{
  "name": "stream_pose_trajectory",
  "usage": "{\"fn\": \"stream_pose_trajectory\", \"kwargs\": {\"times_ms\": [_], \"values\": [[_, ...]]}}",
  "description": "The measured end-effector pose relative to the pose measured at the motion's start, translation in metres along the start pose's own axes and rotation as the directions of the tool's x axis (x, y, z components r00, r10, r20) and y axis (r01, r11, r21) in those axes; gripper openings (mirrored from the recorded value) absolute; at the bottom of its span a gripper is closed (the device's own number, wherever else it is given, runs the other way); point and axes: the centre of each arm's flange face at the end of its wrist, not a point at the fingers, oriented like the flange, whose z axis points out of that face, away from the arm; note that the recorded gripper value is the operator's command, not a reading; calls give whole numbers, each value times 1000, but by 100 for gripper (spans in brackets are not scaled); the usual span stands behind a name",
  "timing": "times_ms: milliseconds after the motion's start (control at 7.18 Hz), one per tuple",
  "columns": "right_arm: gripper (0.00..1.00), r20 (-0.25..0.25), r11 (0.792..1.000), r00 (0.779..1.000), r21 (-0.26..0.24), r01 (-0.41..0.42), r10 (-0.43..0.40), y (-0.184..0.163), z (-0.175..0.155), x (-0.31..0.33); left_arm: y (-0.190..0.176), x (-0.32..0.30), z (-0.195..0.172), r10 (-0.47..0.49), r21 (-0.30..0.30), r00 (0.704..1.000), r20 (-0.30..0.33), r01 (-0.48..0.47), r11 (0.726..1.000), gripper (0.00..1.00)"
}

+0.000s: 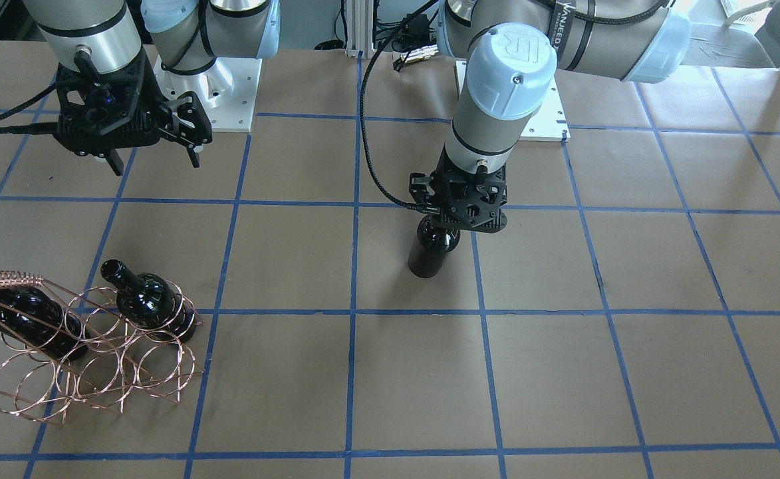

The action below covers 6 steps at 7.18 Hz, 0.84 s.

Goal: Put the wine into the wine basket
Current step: 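Carry the upright bottle toward the table center with the left gripper, then set the bottle down standing and open the left gripper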

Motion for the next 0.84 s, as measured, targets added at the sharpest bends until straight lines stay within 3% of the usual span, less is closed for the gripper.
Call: {"fn": "stream_pose_trajectory", "kwargs": {"times_ms": [139, 279, 557, 836], "values": [[100, 2, 1000, 1000, -4, -3, 3, 0, 0, 0, 0, 1, 1, -7, -1, 1000, 0, 7, 1000, 73], [100, 2, 1000, 1000, -8, -5, 5, 1, 1, 0, 0, 1, 1, -11, -2, 1000, 0, 11, 1000, 100], [100, -16, 1000, 1000, -11, -6, 6, 3, -1, 1, 1, 2, -2, -12, 6, 1000, -1, 12, 1000, 100], [100, -38, 1000, 999, -11, -10, 9, 4, -3, 2, 0, 0, -30, -16, 57, 1000, 4, 15, 998, 100]]}}
